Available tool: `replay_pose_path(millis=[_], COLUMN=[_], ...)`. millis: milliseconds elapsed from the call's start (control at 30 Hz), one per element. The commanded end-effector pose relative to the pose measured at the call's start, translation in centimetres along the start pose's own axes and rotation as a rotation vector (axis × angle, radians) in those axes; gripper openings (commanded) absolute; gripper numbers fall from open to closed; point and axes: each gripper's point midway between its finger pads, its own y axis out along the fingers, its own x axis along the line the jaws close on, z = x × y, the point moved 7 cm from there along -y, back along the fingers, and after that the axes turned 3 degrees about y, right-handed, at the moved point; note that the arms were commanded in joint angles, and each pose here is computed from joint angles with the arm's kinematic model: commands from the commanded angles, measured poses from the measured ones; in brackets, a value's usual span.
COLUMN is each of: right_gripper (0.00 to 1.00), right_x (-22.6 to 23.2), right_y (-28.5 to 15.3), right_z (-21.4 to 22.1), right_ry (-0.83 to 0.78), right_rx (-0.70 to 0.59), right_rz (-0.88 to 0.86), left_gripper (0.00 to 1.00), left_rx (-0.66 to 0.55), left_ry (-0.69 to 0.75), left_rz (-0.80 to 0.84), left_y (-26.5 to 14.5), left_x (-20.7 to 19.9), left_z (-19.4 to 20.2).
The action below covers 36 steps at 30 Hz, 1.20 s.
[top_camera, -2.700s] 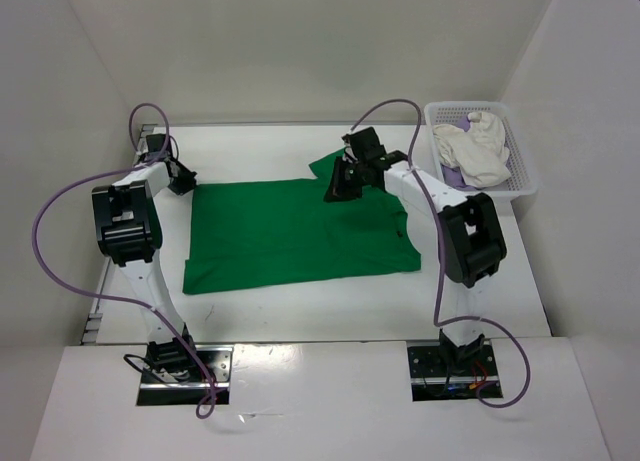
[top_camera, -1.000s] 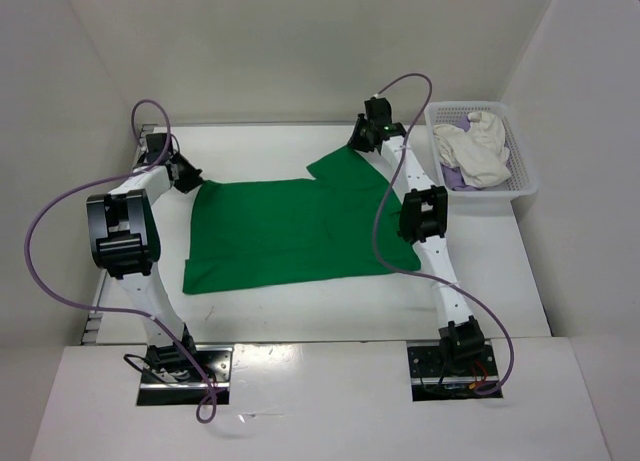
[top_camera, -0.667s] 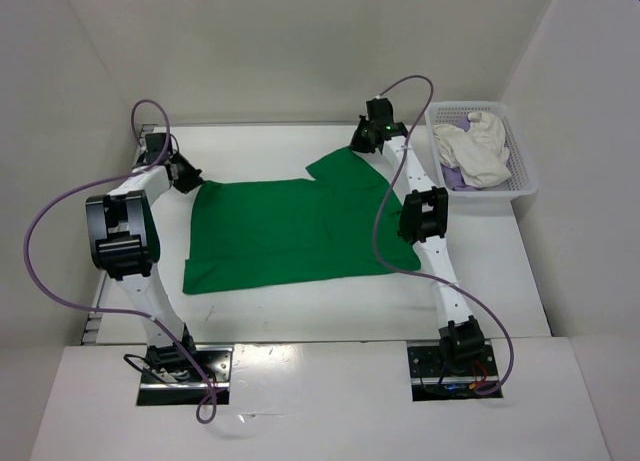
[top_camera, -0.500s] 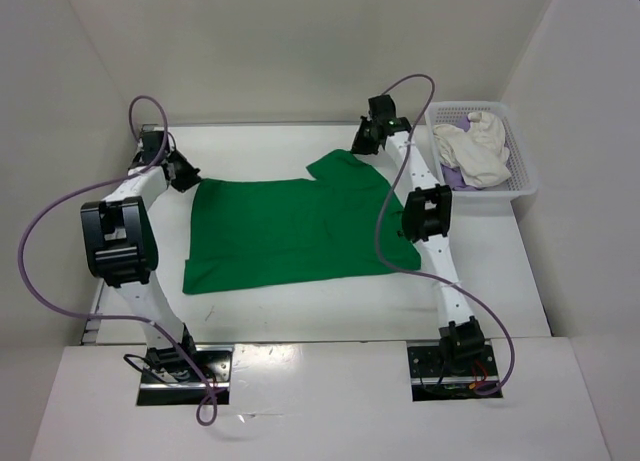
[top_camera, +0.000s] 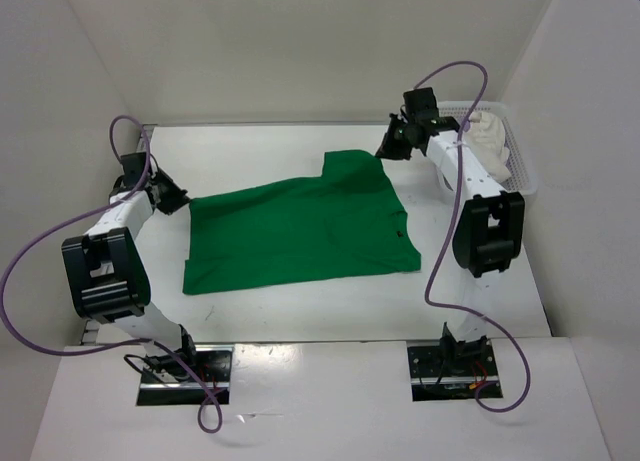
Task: Fold and stack the t-shirts
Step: Fold the other side of the tshirt into a rectangle
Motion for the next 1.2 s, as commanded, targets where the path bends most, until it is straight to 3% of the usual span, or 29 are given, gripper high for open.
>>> replay_pose_path(millis=[0, 367, 500, 767, 867, 900, 1033, 1100, 1167], right_gripper=[0.0, 0.0, 0.0, 0.02, 0.1, 0.17, 0.26, 0.25, 0.12], right_x=[-1.3, -5.3, -6.9, -9.1, -9.8, -9.7, -8.9, -8.5, -7.7], right_y=[-2.1, -7.2, -7.7, -8.3, -8.0, -8.3, -9.3, -9.3, -8.4], right_z=[0.9, 8.1, 10.8, 14.5, 15.4, 15.3, 14.2, 13.8, 14.1], right_ry=[-0.013, 0.022, 0.049, 0.096, 0.11, 0.108, 0.092, 0.078, 0.063], right_rx=[-0.042, 0.007, 0.047, 0.128, 0.15, 0.14, 0.102, 0.092, 0.122], right_rz=[0.013, 0.104, 0.145, 0.233, 0.259, 0.253, 0.238, 0.214, 0.174], left_gripper=[0.0, 0.0, 0.0, 0.0, 0.11, 0.24, 0.27, 0.27, 0.27], left_rx=[-0.019, -0.002, 0.031, 0.039, 0.064, 0.037, -0.039, -0.039, -0.035], left_ry=[0.019, -0.009, -0.104, -0.09, -0.101, -0.095, -0.109, -0.118, -0.123], left_rz=[0.042, -0.034, -0.003, -0.033, -0.08, -0.084, -0.109, -0.076, -0.032], left_y=[-2.1, -4.4, -5.2, -6.0, -5.7, -6.1, -7.4, -7.3, -6.8], left_x=[-0.2, 2.4, 4.2, 4.7, 5.6, 5.5, 5.5, 5.0, 4.5], left_z=[0.1, 2.6, 3.7, 4.7, 5.5, 5.2, 4.3, 3.9, 3.7])
